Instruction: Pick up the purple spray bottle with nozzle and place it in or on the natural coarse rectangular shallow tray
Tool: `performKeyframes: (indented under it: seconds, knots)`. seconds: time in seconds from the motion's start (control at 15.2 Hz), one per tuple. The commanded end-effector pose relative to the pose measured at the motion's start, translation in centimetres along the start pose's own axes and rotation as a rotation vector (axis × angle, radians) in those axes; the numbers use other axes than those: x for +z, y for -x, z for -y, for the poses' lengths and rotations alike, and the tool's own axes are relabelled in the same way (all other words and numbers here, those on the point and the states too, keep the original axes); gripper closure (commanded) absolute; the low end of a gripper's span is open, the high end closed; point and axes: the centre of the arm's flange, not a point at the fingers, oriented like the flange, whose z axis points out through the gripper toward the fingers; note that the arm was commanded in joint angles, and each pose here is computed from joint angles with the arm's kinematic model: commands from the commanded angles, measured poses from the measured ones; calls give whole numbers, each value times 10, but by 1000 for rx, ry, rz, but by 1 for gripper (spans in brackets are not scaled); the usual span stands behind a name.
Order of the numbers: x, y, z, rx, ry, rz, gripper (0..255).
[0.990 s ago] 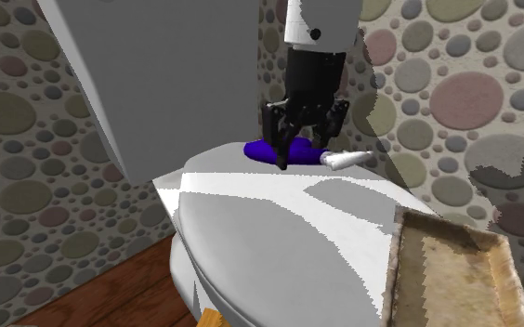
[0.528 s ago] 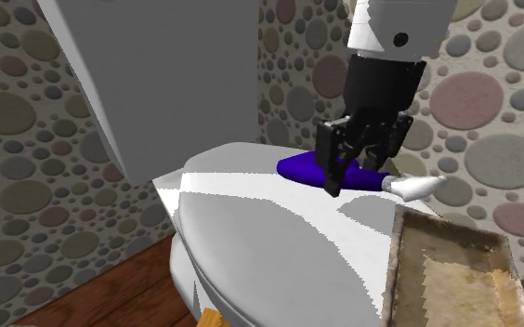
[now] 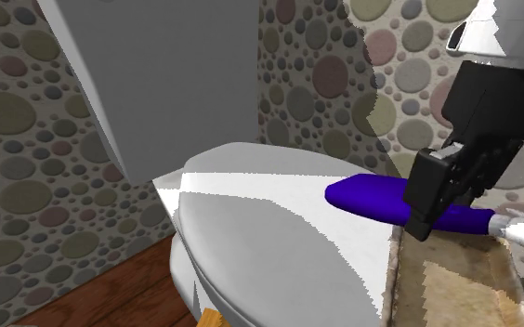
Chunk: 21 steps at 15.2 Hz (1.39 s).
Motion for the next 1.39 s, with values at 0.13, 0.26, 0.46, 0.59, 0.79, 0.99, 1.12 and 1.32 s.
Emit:
performKeyframes:
  seconds: [0.13, 0.26, 0.46, 0.59, 0.79, 0.99, 1.12, 1.32]
  knots:
    - [1, 53, -15, -1, 0, 0, 255]
    - [6, 70, -21, -1, 0, 0, 255]
    - [21, 70, -22, -1, 0, 0, 255]
    - [32, 70, -23, -1, 0, 0, 255]
    - [48, 70, -24, -1, 0, 0, 255]
    - [63, 70, -25, -1, 0, 0, 255]
    - [73, 70, -26, -1, 0, 0, 255]
    - [73, 70, -26, -1, 0, 0, 255]
